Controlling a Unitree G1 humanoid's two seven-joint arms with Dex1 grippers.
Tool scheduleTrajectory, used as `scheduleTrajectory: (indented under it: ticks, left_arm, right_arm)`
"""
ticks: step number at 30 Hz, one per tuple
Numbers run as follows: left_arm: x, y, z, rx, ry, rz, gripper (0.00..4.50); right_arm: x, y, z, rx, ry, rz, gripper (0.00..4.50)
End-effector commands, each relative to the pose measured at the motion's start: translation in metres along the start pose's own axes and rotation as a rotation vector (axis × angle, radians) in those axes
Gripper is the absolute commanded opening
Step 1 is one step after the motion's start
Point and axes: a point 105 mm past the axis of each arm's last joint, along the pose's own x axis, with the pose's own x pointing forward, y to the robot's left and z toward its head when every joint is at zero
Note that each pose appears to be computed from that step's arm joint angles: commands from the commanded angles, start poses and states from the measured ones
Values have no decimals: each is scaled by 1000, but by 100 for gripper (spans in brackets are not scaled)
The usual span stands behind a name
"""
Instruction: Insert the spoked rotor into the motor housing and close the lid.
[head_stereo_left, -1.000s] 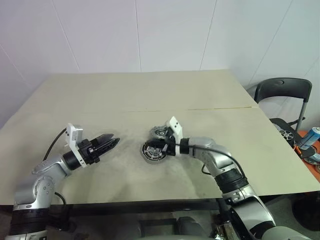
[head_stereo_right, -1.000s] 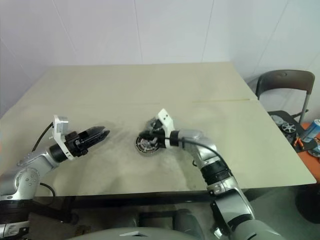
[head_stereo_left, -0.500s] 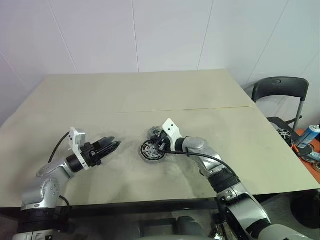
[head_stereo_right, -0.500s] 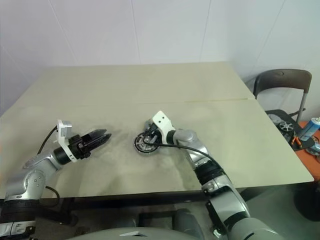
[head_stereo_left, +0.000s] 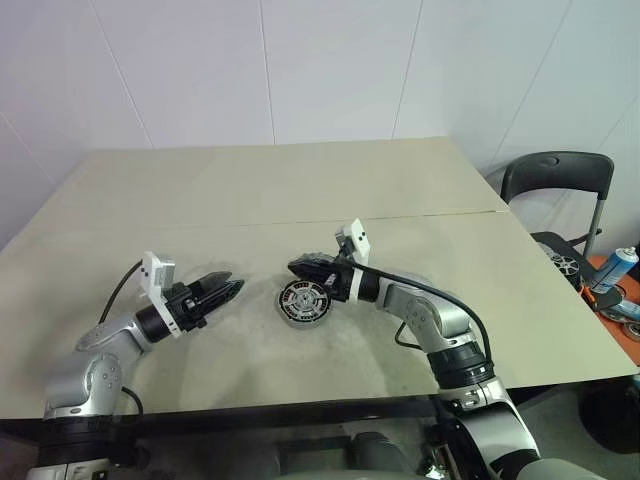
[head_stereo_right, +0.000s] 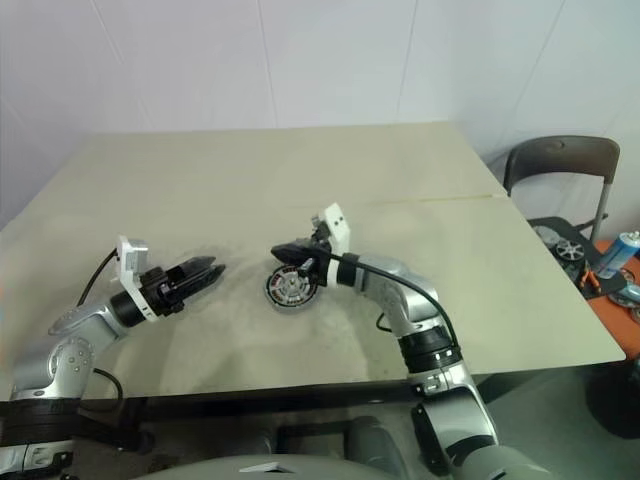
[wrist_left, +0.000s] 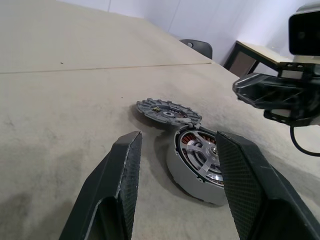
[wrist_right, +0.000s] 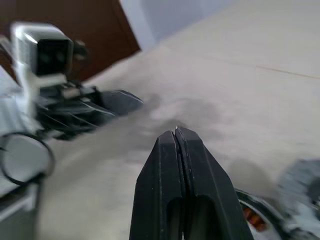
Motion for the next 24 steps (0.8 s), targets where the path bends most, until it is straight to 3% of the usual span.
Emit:
scheduleTrajectory:
  ticks: [1, 4, 6, 16, 23, 24]
  left_arm:
    - [7, -8, 16, 41, -36, -33, 247]
    - [11, -11, 18, 42, -39, -35, 247]
    - [13, -16, 21, 45, -42, -37, 247]
    - [15, -27, 23, 37, -41, -31, 247]
    - [18, -24, 35, 46, -47, -33, 247]
    - [18, -24, 38, 48, -45, -39, 247]
  right_arm:
    - [4, -20, -42, -229, 229, -123, 3]
    - [-4, -38, -80, -319, 382, -190, 3]
    - [-4, -39, -78, -282, 350, -194, 3]
    - [-2, -20, 0, -69, 24, -84, 3]
    - [-20, -1, 76, -431, -2, 1, 3]
    - [-24, 4, 86, -471, 8, 40, 20]
